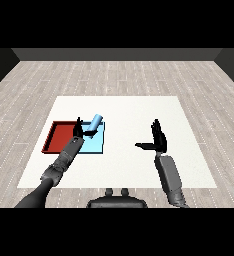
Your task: Pick the blue can and put it in the blue box
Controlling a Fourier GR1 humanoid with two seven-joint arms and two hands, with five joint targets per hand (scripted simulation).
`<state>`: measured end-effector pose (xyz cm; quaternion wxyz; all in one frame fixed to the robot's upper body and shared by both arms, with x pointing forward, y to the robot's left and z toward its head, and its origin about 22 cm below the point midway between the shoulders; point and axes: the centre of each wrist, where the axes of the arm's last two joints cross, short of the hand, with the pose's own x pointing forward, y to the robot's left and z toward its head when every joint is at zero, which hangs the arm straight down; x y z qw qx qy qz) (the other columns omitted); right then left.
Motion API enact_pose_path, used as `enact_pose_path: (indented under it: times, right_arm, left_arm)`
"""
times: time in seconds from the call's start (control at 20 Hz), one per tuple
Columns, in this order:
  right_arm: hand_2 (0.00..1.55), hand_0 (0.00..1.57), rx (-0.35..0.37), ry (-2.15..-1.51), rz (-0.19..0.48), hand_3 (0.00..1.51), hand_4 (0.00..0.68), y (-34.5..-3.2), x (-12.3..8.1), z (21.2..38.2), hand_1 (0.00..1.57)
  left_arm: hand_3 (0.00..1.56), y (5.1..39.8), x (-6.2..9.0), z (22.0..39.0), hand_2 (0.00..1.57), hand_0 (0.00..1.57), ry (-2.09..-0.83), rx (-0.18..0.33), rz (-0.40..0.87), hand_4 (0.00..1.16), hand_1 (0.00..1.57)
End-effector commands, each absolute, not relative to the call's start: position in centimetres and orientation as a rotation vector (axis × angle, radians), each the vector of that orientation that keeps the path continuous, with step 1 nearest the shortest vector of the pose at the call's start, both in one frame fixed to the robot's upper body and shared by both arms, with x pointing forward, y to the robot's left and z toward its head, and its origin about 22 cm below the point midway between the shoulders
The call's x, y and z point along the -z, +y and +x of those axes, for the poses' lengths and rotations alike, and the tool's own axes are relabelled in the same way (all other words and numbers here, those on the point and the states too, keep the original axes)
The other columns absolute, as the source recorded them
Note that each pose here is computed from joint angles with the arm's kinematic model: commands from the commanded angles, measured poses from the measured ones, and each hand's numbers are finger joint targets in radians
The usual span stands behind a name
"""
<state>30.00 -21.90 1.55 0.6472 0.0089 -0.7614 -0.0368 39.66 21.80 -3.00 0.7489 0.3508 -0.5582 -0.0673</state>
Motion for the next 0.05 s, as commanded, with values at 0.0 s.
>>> enact_pose_path:
  times: [0.0]
  right_arm:
    - [0.00, 0.00, -0.008, -1.752, -0.007, 0.00, 0.000, -22.07, -2.34, 30.28, 0.00]
  left_arm:
    - [0.00, 22.46, 0.22, 40.40, 0.00, 0.00, -1.573, 0.001, 0.715, 0.00, 0.00]
